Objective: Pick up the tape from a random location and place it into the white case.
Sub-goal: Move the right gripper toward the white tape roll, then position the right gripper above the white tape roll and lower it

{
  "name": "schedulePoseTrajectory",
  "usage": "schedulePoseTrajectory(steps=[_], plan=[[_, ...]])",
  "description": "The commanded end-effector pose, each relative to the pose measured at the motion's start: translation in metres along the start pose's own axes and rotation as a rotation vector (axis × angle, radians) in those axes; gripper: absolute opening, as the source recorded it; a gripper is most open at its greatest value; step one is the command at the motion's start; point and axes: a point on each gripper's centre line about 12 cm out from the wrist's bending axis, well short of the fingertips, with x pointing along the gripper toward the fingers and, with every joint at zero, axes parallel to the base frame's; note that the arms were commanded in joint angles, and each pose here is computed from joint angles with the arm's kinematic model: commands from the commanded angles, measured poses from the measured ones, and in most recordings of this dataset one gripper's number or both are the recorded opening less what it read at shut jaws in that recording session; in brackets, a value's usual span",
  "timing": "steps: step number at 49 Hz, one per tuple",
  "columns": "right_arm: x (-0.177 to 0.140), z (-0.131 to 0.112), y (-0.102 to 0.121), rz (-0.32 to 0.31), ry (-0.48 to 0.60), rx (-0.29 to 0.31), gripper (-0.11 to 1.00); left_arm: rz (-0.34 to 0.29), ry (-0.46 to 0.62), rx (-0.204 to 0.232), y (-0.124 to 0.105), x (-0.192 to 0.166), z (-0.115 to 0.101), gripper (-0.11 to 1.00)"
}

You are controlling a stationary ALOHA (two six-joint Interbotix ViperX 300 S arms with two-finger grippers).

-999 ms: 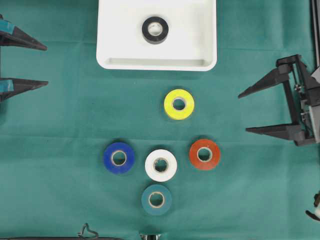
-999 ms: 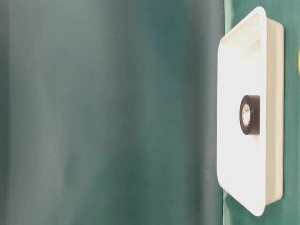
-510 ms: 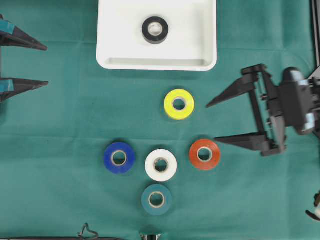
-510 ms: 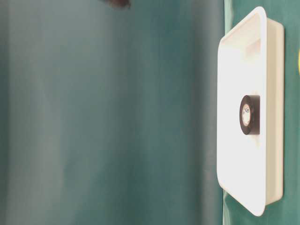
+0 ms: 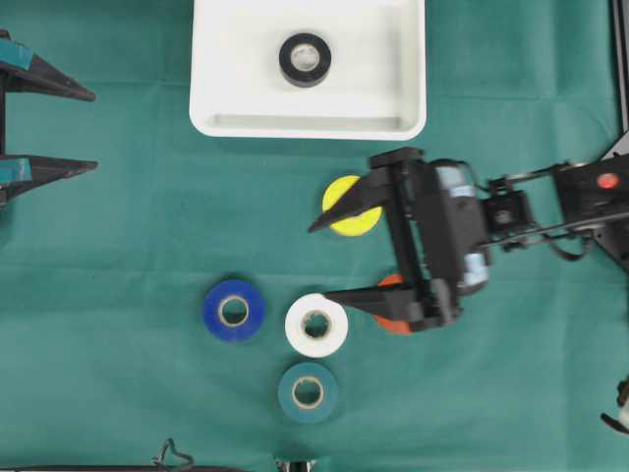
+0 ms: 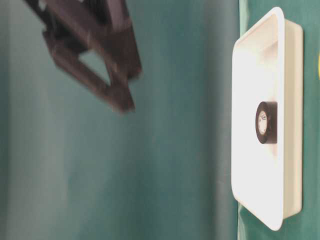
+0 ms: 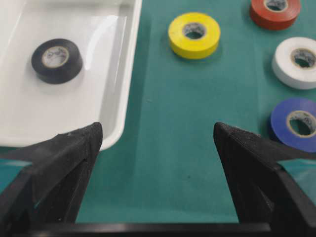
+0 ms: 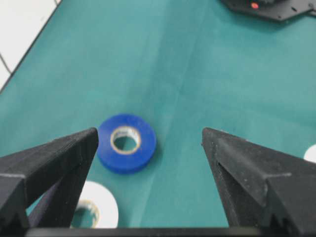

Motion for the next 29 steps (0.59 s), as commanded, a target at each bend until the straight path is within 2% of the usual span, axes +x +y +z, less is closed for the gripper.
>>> schedulePoseTrajectory(steps=[1,12,29], plan=[[0.007,0.021,0.002,0.005,-0.041,-0.004,0.93,0.002,-0.008,-0.006,0.001,0.000,0.004,0.96],[0.027,0.028,0.003,0.003,-0.008,-0.004,0.93,0.002,0.002,-0.006,0.001,0.000,0.003,0.96],[0.029,0.028,0.003,0.002,0.006,0.000,0.93,0.002,0.002,-0.006,0.001,0.000,0.003,0.96]])
